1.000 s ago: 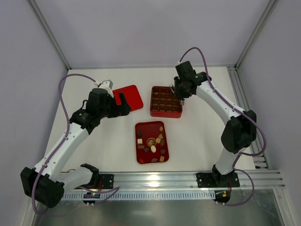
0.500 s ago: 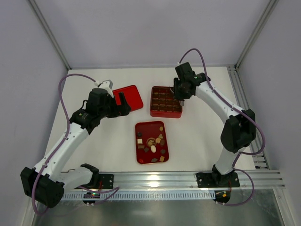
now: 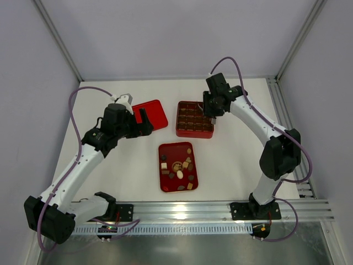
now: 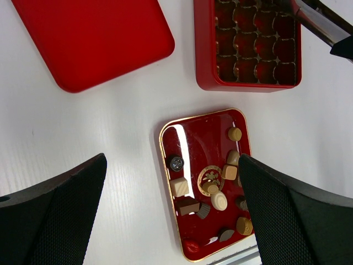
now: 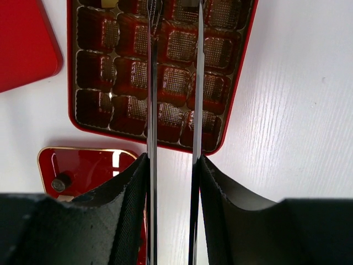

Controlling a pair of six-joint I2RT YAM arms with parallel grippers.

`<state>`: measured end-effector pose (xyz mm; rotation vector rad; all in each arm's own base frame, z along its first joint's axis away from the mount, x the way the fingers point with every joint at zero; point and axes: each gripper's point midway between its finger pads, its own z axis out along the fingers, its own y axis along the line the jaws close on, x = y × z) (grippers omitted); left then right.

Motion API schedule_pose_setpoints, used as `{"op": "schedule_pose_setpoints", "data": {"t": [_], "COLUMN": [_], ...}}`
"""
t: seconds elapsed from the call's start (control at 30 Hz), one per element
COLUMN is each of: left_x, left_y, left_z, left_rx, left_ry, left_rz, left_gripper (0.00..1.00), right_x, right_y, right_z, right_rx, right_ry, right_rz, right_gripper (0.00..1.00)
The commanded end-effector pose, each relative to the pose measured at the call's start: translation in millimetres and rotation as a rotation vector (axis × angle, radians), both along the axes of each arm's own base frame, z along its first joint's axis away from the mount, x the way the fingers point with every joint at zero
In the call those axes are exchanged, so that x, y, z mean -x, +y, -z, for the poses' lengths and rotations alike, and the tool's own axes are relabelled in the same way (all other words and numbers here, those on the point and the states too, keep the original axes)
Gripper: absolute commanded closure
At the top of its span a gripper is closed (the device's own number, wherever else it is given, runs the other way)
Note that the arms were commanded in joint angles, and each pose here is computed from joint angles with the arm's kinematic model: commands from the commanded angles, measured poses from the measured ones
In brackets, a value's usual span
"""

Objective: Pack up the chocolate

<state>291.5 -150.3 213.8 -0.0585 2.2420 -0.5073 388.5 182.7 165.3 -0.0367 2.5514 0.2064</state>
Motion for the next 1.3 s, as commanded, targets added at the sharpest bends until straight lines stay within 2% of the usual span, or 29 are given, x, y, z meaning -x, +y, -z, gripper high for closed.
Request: {"op": "schedule_pose_setpoints", "data": {"t": [0.0,0.1,0.4,0.53,0.73,1.27], "left_x": [-2,-2,-1,-1,0,0], "left_y": [1,1,1,0,0,1], "left_z": [-6,-7,-9,-9,-9,-12], "left_rx": [-0.001,0.000,0.002,0.005,0.008,0.006], "left_ry": [-0.028,-0.029,-0.035,-0.034,-0.034,-0.045], "left_rz": [0.000,0.000,0.002,0.001,0.005,0.000], "left_gripper": [0.00,0.00,0.00,0.00,0.00,0.00], "right_x": [12,37,155,189,205,208], "right_y": [4,10,37,39,42,45], "right_z": [-47,-59,-35,-25,-12,17], "right_rx": [-0.063,-0.077,-0.040,-0.057,-0.046,-0.010], "right_ry": [-0.101,-0.117,-0.025,0.013,0.036,0.082], "right_rz": [-0.038,-0.077,-0.235,-0.228,-0.222,-0.231], "right_gripper": [0.58,0.58,0.59,0.59,0.59,0.60]}}
